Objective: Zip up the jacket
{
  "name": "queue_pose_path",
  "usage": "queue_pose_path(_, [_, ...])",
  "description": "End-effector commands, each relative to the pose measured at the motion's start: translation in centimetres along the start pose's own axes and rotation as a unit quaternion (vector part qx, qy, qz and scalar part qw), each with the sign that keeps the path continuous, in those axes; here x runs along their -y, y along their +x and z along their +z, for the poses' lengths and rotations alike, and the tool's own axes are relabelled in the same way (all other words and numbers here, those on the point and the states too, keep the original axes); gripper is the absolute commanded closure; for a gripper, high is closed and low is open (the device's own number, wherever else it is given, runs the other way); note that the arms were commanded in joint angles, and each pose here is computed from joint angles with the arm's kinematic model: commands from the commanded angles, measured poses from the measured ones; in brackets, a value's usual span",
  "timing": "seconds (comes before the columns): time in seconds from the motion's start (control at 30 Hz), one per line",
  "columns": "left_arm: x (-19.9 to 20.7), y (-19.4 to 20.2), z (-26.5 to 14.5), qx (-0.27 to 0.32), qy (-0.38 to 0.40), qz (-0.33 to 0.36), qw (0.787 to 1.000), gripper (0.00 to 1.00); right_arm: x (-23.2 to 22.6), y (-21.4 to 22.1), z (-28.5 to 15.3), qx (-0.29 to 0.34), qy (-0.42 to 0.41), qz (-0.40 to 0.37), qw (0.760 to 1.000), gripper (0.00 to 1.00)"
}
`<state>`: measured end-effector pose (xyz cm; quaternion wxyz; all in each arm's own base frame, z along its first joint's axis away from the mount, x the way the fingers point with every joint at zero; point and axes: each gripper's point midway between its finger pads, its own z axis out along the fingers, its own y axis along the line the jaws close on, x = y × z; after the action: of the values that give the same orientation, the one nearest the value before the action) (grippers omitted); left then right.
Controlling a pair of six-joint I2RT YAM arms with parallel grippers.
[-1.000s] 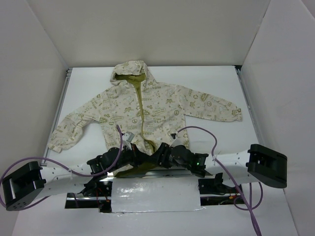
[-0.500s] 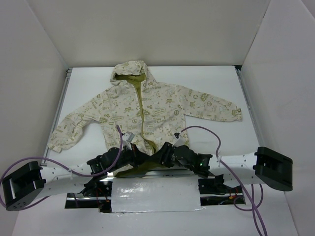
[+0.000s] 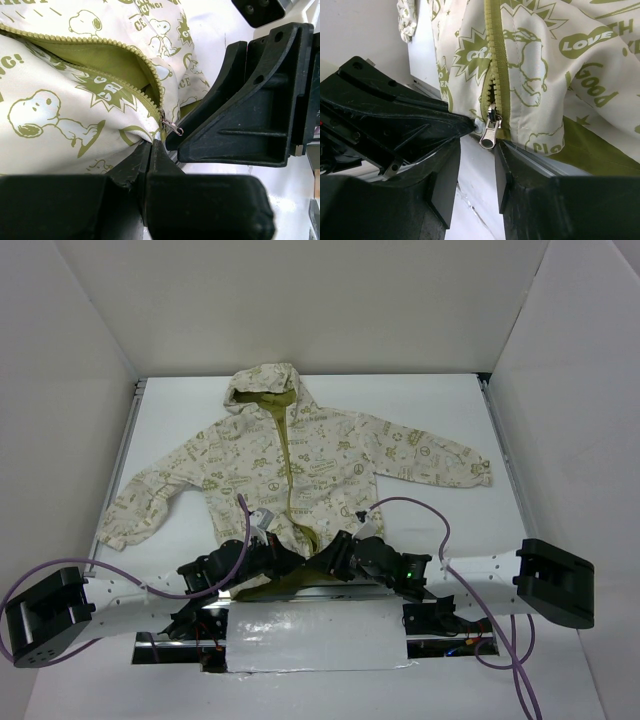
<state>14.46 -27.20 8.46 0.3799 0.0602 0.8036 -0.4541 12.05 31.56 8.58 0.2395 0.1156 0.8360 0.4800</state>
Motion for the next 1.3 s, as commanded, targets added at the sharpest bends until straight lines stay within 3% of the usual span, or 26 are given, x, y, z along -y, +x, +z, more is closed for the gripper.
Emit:
queue_pose_path(0.0, [1.8,-1.1,0.1,0.017,0.032,-0.003,0.999,1.00,0.5,-0.4,0.2,0.014,0.005,-0.004,1.000,0.61])
queue_pose_path(0.5, [2.1,-1.3,0.1,0.017,0.033,-0.001,0.999,1.00,1.2,-0.5,0.4,0.016,0.018,-0.009,1.000,0.79])
queue_pose_path(0.63, [2.1,-1.3,0.1,0.016,0.033,0.000,0.999,1.00,1.3,-0.7,0.4,0.020,0.022,-0.014,0.999,0.89])
queue_pose_path(0.9, [2.1,-1.1,0.3,0.010,0.032,0.001,0.999,1.00,0.8,-1.3,0.4,0.030,0.026,-0.027,0.999,1.00])
queue_pose_path(1.27, [2.2,-0.7,0.2,0.008,0.047,0.014,0.999,1.00,-0.7,-2.8,0.3,0.048,0.021,0.013,0.999,1.00])
